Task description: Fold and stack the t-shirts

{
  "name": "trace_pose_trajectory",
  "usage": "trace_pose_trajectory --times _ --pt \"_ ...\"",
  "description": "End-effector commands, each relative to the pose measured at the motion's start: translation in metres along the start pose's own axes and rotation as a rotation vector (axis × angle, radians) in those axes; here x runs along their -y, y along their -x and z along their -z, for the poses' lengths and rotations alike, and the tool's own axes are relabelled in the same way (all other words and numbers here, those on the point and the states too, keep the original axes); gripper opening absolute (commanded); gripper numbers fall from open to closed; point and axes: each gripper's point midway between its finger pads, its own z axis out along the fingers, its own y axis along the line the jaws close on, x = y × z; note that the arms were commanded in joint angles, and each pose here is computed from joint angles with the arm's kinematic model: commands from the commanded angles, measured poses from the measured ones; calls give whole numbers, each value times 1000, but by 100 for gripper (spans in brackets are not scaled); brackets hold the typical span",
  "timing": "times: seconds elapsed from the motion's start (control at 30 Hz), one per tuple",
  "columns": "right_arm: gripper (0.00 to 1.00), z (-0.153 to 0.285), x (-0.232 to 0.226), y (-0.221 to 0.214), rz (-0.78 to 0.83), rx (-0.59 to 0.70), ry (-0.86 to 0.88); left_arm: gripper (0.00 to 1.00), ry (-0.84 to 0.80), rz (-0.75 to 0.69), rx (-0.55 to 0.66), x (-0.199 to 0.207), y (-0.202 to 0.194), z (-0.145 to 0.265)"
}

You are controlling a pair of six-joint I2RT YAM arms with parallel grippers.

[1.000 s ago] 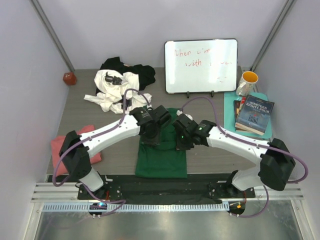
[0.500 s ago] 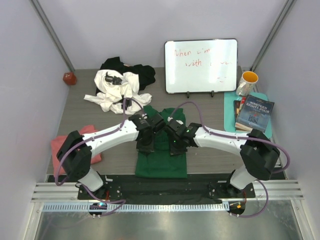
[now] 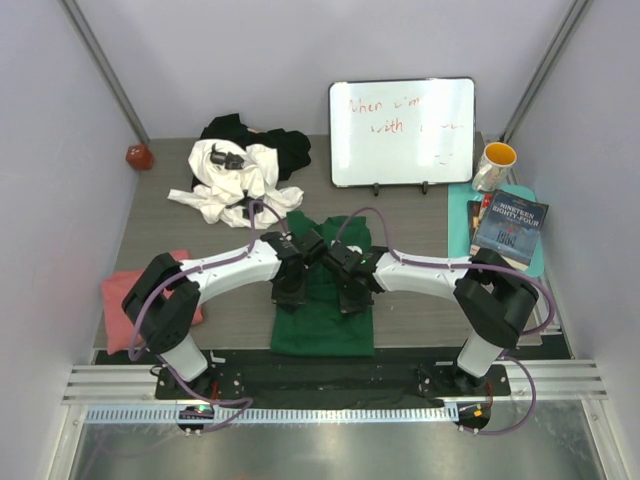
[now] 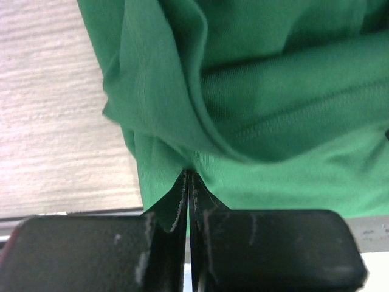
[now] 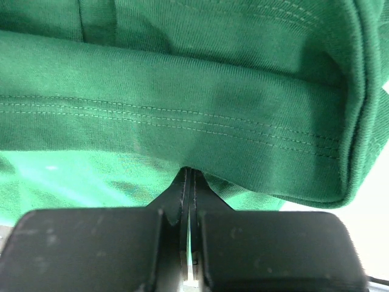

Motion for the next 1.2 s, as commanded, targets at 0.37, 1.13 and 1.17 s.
trace_pose_trajectory --times 0.37,1.13,1.17 --pt "1 17 -16 90 -57 232 63 0 88 -106 -93 -5 -31 -50" --pt "1 33 -11 154 -88 356 95 0 87 -105 -98 -9 -35 -44" --pt "1 33 -11 157 -89 359 94 0 91 -105 -99 -10 -35 -44"
